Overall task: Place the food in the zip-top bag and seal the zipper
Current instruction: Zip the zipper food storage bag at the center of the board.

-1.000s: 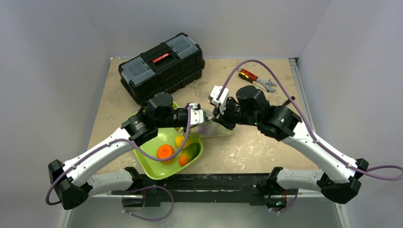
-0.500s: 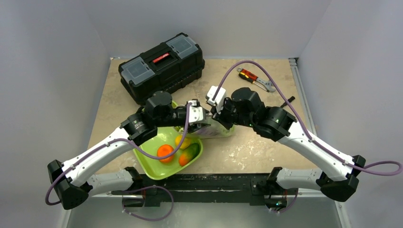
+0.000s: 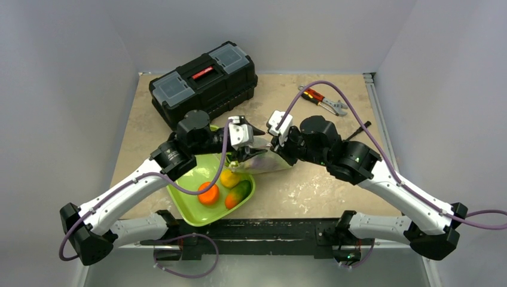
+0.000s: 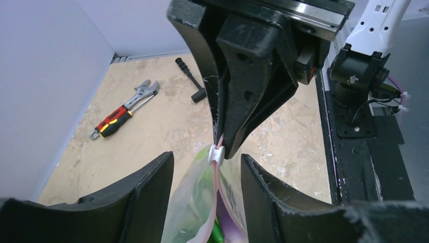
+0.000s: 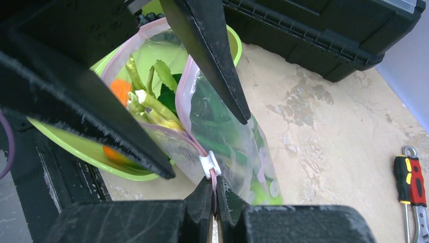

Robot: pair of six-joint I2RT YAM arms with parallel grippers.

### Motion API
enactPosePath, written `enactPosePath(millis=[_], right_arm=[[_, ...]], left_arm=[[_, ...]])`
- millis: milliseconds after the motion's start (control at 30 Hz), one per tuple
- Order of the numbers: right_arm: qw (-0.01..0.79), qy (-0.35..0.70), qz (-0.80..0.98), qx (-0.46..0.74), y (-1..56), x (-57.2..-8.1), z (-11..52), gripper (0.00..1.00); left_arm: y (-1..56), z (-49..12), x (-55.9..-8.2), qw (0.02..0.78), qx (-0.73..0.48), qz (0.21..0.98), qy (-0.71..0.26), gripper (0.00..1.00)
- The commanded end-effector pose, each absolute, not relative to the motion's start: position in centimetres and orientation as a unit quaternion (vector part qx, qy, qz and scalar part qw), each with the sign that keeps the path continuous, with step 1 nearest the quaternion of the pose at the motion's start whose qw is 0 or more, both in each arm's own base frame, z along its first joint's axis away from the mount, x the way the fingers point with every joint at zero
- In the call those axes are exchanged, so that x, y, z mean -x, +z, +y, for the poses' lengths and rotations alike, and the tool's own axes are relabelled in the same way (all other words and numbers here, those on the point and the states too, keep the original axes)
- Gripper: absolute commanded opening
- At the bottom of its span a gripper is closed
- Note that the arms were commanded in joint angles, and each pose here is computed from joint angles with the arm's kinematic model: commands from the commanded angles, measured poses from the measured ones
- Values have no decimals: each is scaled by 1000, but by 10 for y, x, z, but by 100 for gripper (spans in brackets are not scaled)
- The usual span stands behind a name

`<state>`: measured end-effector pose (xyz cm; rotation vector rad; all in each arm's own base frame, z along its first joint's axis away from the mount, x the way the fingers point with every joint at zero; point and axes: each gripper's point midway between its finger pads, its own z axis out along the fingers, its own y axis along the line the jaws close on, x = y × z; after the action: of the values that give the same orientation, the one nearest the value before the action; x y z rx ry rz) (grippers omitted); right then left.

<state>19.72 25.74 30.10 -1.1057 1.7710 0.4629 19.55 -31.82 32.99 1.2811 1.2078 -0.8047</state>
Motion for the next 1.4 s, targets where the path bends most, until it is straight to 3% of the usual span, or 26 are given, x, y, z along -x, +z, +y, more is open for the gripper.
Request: enactPosePath(millis=[0, 100, 333, 867, 1167, 1367], right_arm=[[506, 200, 706, 453, 321, -198, 263, 0], [505, 200, 707, 453, 320, -198, 263, 0], [505, 200, 706, 454, 321, -199, 264, 0], [529, 185, 714, 420, 321, -206, 269, 0], [600, 116, 768, 194, 339, -247, 224, 0], [625, 94, 764, 130, 345, -254, 202, 0]], left_arm=[[353, -322, -190, 569, -540, 479, -393, 46], [348, -325, -183, 549, -556, 475, -405, 38], [340, -329, -182, 529, -566, 480, -413, 38], [345, -329, -195, 547, -548, 498, -391, 0], [345, -322, -213, 569, -522, 535, -344, 0], [342, -316, -224, 575, -514, 553, -316, 0]])
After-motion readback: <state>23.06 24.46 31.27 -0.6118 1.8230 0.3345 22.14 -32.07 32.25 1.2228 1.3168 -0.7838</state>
